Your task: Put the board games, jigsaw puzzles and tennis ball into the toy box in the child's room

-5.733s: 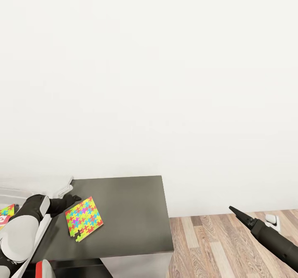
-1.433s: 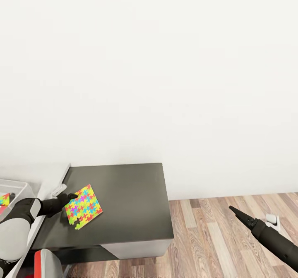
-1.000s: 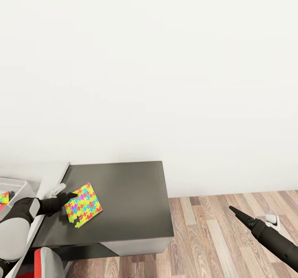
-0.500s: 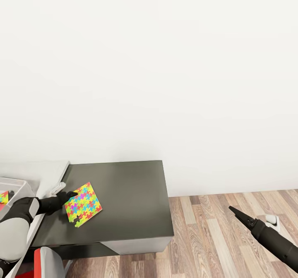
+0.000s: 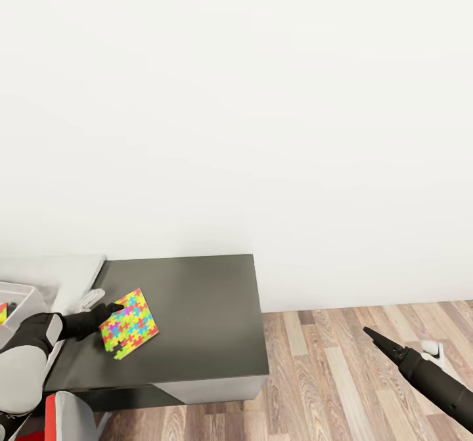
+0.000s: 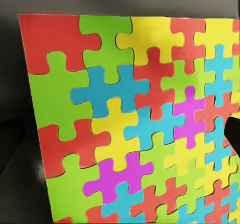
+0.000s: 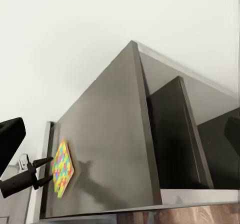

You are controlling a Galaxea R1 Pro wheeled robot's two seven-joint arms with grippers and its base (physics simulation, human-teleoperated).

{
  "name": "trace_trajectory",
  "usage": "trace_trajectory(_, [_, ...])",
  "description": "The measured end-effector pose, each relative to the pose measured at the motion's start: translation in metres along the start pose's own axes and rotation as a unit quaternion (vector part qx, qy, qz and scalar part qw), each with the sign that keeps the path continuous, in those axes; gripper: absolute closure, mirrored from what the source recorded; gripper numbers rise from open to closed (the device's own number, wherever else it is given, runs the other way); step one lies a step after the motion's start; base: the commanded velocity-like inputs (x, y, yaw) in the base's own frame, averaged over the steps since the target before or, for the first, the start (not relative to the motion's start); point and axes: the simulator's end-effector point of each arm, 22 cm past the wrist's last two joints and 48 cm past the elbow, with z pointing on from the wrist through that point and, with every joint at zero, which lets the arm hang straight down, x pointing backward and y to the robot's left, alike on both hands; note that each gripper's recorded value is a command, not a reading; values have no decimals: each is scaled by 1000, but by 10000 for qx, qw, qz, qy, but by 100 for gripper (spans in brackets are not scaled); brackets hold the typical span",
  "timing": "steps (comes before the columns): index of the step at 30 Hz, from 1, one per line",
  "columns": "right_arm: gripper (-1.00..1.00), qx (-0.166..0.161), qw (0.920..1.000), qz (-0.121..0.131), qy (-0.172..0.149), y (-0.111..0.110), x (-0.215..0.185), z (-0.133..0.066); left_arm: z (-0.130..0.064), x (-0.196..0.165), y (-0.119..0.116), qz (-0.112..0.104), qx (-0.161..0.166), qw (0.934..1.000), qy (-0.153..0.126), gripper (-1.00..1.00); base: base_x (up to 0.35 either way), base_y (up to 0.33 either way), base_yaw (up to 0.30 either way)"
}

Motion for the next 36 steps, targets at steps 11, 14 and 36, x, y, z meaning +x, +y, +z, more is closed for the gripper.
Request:
trace_trajectory(11, [-100, 4, 10000, -7, 1, 0, 0, 0, 0, 0, -1, -16, 20, 10000, -2, -100, 0, -103, 0])
trace_trajectory(14, [-100, 4, 10000, -8, 2, 0, 0, 0, 0, 0, 0, 5, 6, 10000, 4, -100, 0, -91, 0])
trace_trajectory(36, [-100, -12, 10000, -8, -5, 1, -1, 1, 0, 0, 0, 9, 4, 10000, 3, -100, 0, -161, 0])
